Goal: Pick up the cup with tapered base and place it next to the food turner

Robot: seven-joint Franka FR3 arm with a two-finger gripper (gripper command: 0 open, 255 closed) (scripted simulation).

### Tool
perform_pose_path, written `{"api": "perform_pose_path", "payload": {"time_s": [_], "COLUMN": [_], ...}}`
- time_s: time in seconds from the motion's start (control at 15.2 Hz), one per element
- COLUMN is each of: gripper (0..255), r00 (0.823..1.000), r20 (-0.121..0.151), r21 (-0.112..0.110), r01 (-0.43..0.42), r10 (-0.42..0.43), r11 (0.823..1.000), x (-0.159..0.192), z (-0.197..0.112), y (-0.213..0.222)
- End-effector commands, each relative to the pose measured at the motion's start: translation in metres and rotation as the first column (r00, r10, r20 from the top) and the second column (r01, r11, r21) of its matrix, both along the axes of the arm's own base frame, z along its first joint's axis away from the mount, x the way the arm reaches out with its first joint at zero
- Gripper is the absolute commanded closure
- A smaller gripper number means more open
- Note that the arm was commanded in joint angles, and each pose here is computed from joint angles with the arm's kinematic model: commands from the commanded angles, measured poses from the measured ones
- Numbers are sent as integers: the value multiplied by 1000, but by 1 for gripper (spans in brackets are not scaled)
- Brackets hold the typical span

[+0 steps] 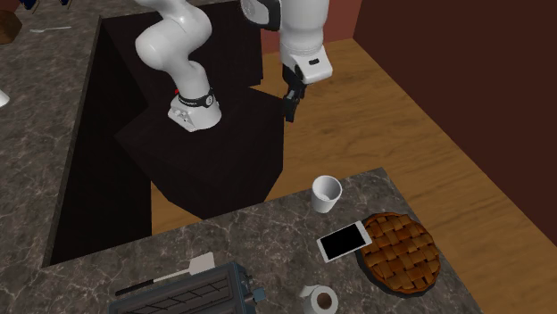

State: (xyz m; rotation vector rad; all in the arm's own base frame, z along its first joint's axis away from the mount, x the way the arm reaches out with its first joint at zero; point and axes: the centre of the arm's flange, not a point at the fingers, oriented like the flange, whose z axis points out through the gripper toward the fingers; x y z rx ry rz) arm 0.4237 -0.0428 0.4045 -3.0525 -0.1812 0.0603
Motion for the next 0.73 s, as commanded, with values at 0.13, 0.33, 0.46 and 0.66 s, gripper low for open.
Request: {"api": "perform_pose_path", "payload": {"time_s": [0.13, 0.33, 0.46, 0.66], "gripper": [0, 0, 0, 0], "r00": [1000, 1000, 1000, 1000], "r20": [2, 3, 3, 4], "r21": [0, 0, 0, 1], "r01": [-1, -2, -2, -3], "r10": [1, 2, 2, 3], "r11": [1000, 1000, 1000, 1000], "x": [29, 52, 67, 90], "z": [-41, -70, -90, -119], "y": [-20, -34, -43, -58]}}
